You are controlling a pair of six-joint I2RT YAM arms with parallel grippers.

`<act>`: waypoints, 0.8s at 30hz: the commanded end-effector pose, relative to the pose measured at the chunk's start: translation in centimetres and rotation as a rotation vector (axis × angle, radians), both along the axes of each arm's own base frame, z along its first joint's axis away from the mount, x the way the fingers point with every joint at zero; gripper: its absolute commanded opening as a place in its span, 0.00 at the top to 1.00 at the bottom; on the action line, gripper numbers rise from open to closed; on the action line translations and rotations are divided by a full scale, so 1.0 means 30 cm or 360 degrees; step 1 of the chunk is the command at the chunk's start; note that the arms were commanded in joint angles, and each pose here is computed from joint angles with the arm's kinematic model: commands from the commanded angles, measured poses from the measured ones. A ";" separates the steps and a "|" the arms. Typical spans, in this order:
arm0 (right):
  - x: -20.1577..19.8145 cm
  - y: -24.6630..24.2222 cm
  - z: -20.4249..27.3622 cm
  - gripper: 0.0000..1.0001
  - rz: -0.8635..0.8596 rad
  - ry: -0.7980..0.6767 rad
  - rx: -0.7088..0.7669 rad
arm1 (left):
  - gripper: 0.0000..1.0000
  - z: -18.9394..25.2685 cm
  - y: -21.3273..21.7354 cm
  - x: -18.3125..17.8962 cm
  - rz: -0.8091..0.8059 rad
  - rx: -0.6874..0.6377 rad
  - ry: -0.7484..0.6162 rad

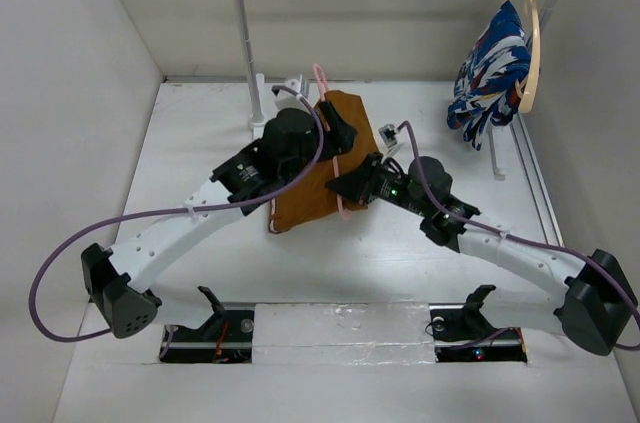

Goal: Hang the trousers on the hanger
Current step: Place the trousers on the hanger, then place the hanger at the clothesline.

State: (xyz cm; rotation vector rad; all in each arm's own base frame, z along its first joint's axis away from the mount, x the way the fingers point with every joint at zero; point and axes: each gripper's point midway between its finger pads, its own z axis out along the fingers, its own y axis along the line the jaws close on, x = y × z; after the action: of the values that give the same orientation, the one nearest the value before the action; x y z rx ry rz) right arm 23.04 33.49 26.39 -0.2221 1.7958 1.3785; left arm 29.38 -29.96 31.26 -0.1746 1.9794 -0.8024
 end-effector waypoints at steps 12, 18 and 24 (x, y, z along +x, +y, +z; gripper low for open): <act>0.213 -0.139 0.668 1.00 -0.0035 -0.0674 0.0407 | 0.40 0.736 0.175 -0.076 0.0060 -0.0378 -0.0762; 0.352 -0.198 0.792 1.00 -0.0130 -0.0757 0.0527 | 0.41 0.677 0.226 -0.067 0.0171 -0.0328 -0.0724; 0.406 -0.230 0.888 1.00 -0.0142 -0.0807 0.0716 | 0.42 0.614 0.263 -0.084 0.0201 -0.0302 -0.0685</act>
State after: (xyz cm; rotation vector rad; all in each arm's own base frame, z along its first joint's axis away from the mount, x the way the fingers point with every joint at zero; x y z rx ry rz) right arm 39.62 28.37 39.10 -0.0223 1.5612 1.4100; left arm 26.96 -23.00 49.45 -0.1925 1.4978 -0.8809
